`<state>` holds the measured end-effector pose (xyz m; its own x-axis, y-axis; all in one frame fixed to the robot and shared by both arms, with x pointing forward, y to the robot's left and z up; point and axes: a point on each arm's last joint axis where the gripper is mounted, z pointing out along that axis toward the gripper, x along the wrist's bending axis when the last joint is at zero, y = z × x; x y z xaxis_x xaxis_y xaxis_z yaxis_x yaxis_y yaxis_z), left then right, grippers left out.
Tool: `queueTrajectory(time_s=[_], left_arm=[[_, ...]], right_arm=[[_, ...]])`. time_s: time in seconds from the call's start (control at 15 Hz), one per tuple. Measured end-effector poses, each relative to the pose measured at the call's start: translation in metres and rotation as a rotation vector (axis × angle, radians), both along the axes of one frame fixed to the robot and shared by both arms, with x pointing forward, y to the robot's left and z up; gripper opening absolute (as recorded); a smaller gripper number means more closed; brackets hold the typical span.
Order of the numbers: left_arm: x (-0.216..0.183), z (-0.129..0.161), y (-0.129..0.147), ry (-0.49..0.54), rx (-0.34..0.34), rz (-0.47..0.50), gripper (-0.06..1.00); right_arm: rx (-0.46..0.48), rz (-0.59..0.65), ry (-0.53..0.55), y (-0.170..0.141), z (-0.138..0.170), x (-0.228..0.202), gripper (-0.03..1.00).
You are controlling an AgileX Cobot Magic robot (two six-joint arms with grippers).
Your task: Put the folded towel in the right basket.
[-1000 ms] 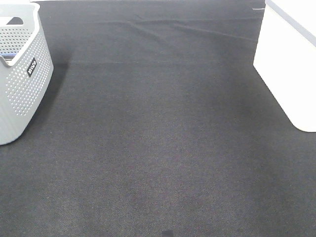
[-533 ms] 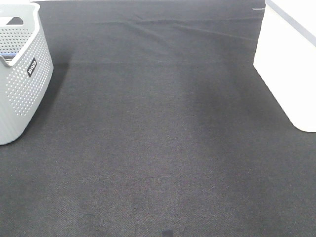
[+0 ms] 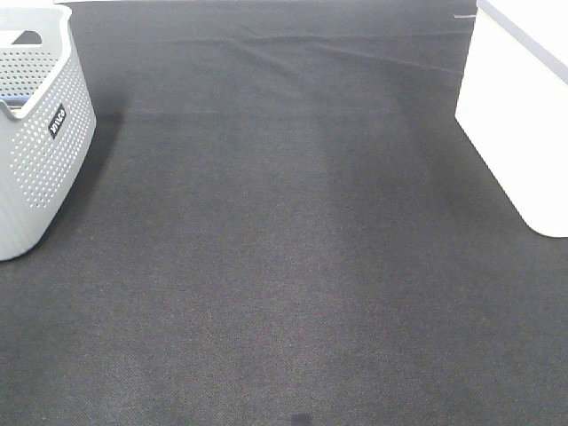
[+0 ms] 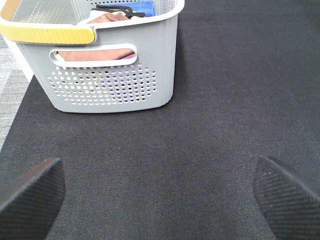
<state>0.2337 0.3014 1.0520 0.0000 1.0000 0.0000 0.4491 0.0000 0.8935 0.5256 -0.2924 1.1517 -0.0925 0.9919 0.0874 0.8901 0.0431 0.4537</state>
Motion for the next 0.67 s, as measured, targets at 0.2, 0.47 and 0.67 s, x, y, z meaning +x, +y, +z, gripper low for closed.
queueTrajectory(time_s=[0.2, 0.47, 0.67], left_arm=[[0.000, 0.000, 0.000, 0.000, 0.000, 0.000, 0.97], [0.000, 0.000, 0.000, 0.000, 0.000, 0.000, 0.97], [0.000, 0.000, 0.000, 0.000, 0.000, 0.000, 0.97]], right_arm=[[0.003, -0.003, 0.070, 0.001, -0.023, -0.044, 0.84], [-0.002, -0.006, 0.172, 0.002, -0.083, -0.144, 0.84], [-0.009, -0.016, 0.052, 0.002, -0.110, -0.196, 0.84]])
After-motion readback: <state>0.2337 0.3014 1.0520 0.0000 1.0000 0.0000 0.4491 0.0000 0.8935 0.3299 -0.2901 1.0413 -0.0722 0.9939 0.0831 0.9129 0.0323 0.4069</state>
